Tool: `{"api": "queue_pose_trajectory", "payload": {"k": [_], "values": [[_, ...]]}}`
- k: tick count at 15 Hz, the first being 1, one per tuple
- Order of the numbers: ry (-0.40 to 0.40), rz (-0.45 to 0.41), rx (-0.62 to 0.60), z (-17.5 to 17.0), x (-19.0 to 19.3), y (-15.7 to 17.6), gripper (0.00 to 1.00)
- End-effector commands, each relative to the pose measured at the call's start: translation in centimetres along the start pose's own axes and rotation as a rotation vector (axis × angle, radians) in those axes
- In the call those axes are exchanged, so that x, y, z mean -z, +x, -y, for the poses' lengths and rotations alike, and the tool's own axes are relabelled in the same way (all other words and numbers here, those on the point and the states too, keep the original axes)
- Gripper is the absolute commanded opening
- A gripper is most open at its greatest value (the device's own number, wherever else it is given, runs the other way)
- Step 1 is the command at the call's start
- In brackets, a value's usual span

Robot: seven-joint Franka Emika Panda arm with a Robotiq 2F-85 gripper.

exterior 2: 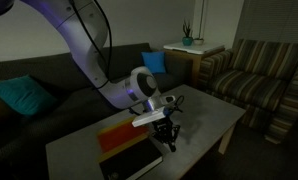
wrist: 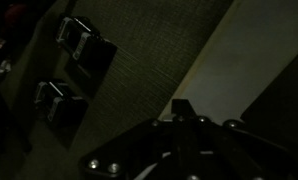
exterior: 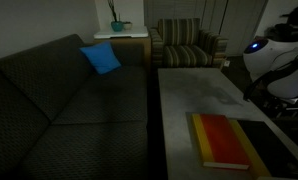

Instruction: Move the black book closer to the red book

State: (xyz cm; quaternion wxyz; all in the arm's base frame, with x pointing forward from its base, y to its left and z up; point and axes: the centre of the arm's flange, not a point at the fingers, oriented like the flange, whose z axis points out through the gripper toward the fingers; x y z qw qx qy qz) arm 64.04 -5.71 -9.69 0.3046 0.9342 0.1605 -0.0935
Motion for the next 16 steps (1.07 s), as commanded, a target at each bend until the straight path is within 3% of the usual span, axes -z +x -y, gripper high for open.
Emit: {"api": "queue_pose_trajectory", "payload": {"k": [1, 2, 3, 5, 14, 16], "values": [[-0.031, 0.001, -0.041, -2.3, 0.7, -2.2, 0.0], [-0.036, 0.002, -0.051, -2.9, 0.6, -2.4, 0.0], [-0.04, 0.003, -0.058, -3.4, 0.5, -2.5, 0.26], [-0.04, 0.003, -0.065, -4.3, 0.3, -2.9, 0.33], [-0.034, -0.012, -0.036, -5.9, -1.4, -3.7, 0.98], [-0.032, -0.025, -0.021, -3.9, -0.3, -4.3, 1.0]]}}
